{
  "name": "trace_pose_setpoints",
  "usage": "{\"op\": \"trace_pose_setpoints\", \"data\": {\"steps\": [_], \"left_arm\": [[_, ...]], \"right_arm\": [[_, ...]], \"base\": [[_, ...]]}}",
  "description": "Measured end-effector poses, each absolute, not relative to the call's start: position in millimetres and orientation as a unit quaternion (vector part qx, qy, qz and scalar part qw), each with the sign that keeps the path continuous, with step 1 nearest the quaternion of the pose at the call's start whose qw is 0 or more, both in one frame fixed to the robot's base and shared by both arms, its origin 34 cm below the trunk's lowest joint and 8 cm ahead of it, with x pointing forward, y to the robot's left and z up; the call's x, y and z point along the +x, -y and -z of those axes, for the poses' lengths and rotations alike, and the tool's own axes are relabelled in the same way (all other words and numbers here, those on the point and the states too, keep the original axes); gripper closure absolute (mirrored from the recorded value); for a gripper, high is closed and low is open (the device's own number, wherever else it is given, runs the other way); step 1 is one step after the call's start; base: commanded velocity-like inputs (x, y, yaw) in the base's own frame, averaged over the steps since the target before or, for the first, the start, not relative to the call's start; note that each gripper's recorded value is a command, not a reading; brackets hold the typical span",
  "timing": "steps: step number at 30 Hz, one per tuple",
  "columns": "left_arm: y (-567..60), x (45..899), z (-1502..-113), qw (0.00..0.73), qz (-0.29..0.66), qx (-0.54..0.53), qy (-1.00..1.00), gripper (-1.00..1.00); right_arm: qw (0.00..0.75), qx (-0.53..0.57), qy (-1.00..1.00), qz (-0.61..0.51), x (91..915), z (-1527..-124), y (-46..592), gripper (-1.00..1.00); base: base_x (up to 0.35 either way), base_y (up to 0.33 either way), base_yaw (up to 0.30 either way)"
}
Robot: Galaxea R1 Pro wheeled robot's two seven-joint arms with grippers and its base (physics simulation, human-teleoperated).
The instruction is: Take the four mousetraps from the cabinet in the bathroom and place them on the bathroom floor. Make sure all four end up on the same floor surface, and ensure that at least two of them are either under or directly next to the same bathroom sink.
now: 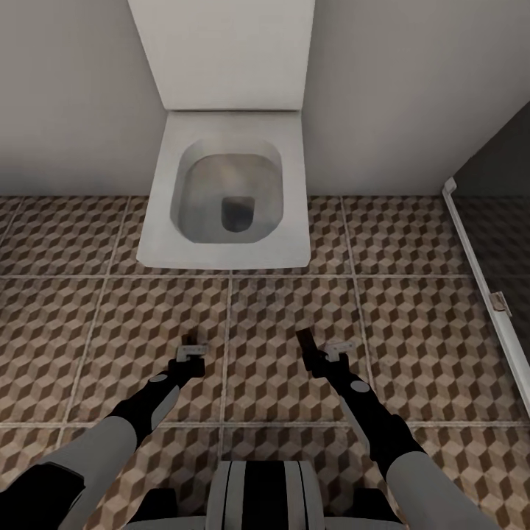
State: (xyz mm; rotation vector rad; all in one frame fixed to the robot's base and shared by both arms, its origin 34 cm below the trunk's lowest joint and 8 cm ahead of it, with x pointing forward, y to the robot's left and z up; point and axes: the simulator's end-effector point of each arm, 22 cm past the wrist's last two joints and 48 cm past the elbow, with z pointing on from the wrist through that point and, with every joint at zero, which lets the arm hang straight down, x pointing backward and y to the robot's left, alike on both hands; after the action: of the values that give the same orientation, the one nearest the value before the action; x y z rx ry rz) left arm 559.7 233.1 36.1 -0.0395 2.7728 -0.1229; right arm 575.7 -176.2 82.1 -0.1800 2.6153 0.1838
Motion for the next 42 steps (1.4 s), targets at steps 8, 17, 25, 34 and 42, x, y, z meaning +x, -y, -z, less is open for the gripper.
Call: {"op": "trace_pose_setpoints", "data": {"steps": [8, 17, 25, 34, 42], "left_arm": [[-234.4, 559.5, -36.0, 0.182, 0.043, -0.014, -0.982, 1.0], [-234.6, 559.6, -36.1, 0.182, 0.043, -0.014, -0.982, 1.0], [-234.6, 559.6, -36.1, 0.182, 0.043, -0.014, -0.982, 1.0], [-234.9, 559.2, -36.1, 0.181, 0.042, -0.014, -0.982, 1.0], [-235.1, 559.2, -36.1, 0.181, 0.042, -0.015, -0.982, 1.0]], "right_arm": [[0.254, -0.066, -0.963, -0.068, 575.7, -82.2, 176.0, 1.0], [0.254, -0.067, -0.962, -0.068, 575.7, -82.3, 175.5, 1.0], [0.254, -0.066, -0.962, -0.068, 575.7, -82.3, 175.5, 1.0], [0.254, -0.066, -0.963, -0.068, 575.5, -82.3, 175.7, 1.0], [0.254, -0.066, -0.962, -0.068, 575.7, -82.5, 175.5, 1.0]], "base": [[0.0, 0.0, 0.0], [0.019, 0.0, 0.0], [0.103, 0.0, 0.0], [0.077, 0.011, 0.0], [0.277, 0.098, 0.0]]}}
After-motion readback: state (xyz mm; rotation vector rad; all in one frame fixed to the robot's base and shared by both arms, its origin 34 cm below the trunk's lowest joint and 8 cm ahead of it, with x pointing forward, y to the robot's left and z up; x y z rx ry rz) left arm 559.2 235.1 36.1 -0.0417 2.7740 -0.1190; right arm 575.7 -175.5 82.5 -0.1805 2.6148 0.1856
